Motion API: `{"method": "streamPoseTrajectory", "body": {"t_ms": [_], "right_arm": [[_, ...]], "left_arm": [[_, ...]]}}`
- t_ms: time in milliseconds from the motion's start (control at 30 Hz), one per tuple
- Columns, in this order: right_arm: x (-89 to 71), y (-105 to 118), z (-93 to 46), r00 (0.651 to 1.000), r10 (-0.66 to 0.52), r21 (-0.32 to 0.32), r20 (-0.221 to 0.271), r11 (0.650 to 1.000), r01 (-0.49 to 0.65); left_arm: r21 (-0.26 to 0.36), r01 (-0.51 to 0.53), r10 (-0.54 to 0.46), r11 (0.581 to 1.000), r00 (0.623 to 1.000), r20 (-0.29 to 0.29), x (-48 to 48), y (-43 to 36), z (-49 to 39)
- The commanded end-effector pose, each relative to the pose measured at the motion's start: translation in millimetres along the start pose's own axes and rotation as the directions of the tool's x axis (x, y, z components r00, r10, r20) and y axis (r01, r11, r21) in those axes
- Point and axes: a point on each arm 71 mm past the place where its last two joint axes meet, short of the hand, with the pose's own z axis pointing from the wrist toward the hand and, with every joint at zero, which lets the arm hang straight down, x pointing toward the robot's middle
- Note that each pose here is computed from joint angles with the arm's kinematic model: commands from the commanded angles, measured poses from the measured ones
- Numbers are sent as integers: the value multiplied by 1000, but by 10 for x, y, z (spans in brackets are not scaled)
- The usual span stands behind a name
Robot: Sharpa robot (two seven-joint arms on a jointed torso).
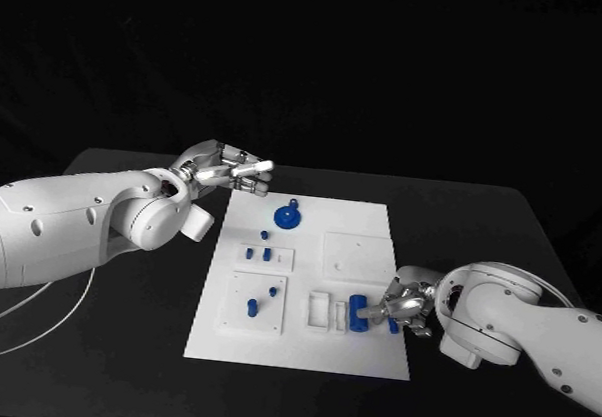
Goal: Assemble the parts on the task board
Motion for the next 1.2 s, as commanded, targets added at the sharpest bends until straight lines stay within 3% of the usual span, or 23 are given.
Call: {"method": "streamPoseTrajectory", "body": {"t_ms": [33,533,867,1200], "right_arm": [[58,-15,63,1000,-14,41,3,999,14],[203,169,183,1000,-24,16,-7,1000,24],[255,171,241,999,-48,26,-21,998,48],[210,108,260,999,16,42,39,999,-18]], "left_arm": [[9,13,-13,1000,1000,-26,38,-12,4],[0,14,-14,1000,999,-38,62,-3,6],[-10,11,-12,1000,999,-41,70,3,7],[-18,6,-7,1000,999,-42,64,13,10]]}}
